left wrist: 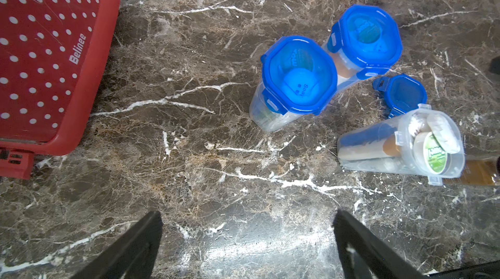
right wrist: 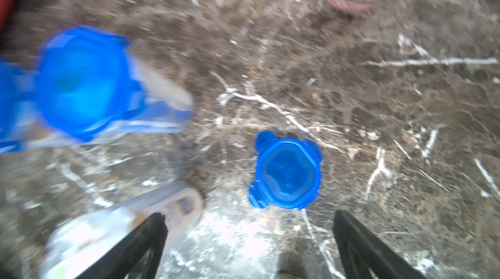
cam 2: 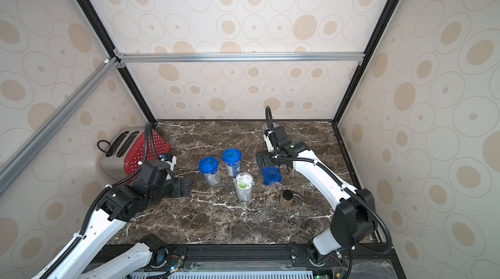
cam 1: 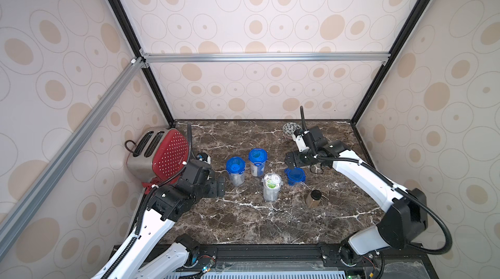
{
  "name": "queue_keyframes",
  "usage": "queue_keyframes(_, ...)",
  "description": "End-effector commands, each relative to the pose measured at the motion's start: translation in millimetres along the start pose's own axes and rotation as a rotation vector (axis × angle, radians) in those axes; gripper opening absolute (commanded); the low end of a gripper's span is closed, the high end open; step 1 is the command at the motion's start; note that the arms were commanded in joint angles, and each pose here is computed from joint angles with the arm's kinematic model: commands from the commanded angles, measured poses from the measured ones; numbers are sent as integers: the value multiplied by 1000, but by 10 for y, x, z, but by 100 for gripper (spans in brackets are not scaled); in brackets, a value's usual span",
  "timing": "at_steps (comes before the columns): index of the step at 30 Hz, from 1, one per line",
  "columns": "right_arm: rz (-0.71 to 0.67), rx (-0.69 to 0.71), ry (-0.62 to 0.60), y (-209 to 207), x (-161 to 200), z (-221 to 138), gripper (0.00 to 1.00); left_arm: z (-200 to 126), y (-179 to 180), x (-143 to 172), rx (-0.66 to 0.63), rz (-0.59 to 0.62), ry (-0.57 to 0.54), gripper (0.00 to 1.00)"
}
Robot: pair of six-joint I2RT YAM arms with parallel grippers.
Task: Take out toiletry kits
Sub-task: Pick up the container from the center of the board.
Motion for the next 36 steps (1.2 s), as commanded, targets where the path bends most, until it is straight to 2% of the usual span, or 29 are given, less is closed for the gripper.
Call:
queue_keyframes(1,-53,-77,80,272,184,-55,100,-36,28,20,-7,20,2,99)
queue_keyframes(6,-195,-109,104,623,240,-78,100,-38,30,23,-7,18,1,99)
queue_keyframes(14,-316,-98,168,953,323,65,100,-43,37,29,-12,18,-2,99)
queue_keyframes(36,-366,-33,265,1090,542,381,100,-29,40,28,-19,19,3,99)
Point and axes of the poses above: each gripper's point midway between its finger pads, its own z axis out along the fingers, its own y axis along the line the jaws close on, x = y × z, the point moved 8 cm from there along -z, back along the fingers, and after that the axes turned 2 degrees about z, right-handed, at the moved point
